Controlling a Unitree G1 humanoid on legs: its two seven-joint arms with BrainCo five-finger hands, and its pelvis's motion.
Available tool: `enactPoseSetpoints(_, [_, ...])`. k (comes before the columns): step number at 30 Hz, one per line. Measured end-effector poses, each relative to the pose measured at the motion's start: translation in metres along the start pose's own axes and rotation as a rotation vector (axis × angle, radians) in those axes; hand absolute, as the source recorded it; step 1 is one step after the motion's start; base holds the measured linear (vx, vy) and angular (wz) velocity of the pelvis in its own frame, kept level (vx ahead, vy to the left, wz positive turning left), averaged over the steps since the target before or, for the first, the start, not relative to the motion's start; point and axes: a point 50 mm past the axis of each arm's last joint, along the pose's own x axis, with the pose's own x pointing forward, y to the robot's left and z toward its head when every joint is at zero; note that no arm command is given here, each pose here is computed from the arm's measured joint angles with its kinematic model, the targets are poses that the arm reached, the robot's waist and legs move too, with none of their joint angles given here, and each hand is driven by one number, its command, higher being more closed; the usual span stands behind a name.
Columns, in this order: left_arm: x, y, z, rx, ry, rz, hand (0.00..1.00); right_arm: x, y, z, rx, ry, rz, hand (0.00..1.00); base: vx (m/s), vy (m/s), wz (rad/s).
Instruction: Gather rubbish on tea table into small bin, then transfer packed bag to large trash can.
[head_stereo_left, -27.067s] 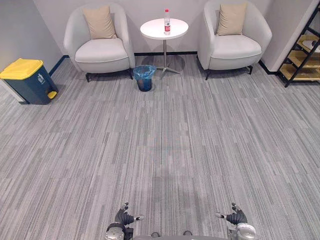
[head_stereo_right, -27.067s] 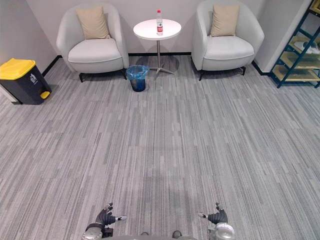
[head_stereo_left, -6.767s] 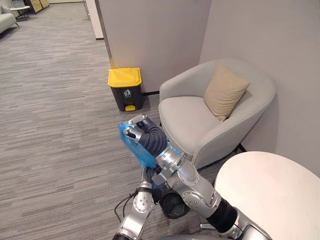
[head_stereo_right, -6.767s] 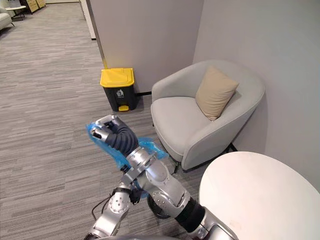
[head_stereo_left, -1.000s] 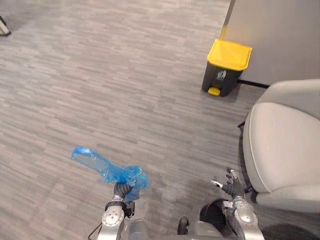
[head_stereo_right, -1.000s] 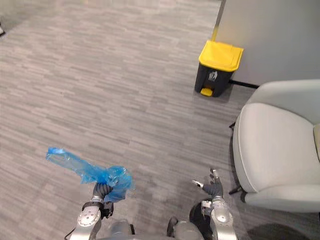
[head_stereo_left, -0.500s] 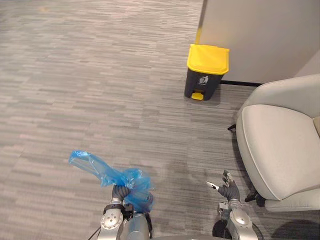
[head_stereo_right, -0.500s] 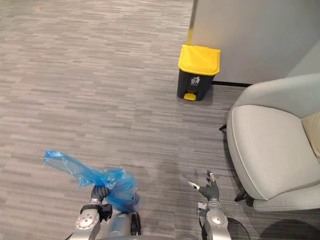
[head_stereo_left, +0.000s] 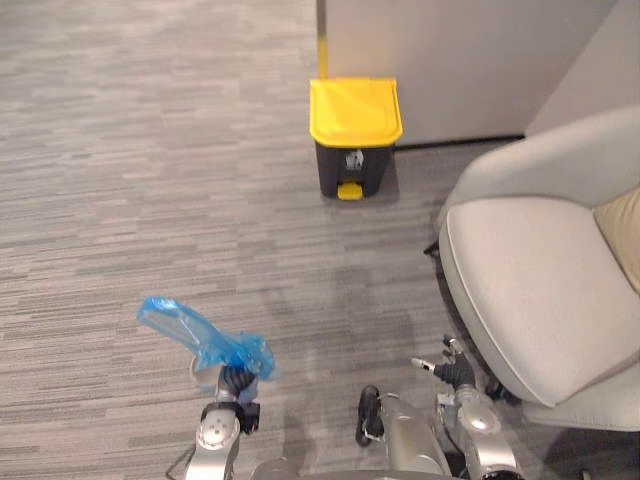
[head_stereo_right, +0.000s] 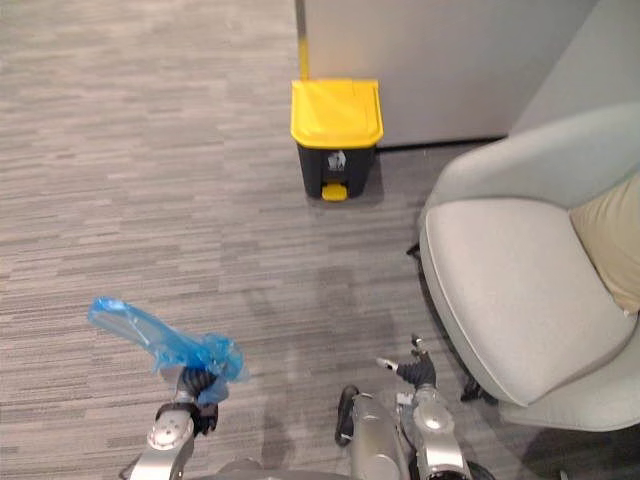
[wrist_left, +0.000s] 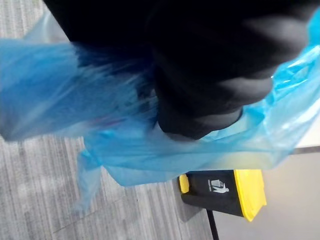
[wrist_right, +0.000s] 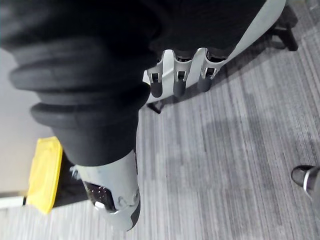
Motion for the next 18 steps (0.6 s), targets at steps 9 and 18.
enactPoseSetpoints(9, [-0.013,-0.009,0.002,-0.061,-0.020,-0.012,1.00,-0.010,0.008,0.026,0.042,-0.133,0.013,0.00,0.28,0.077,-0.17])
enactPoseSetpoints(18, [-0.014,-0.007,-0.005,-0.042,0.013,-0.010,1.00,-0.003,0.015,0.019,0.042,-0.082,0.011,0.00,0.38,0.237,-0.31])
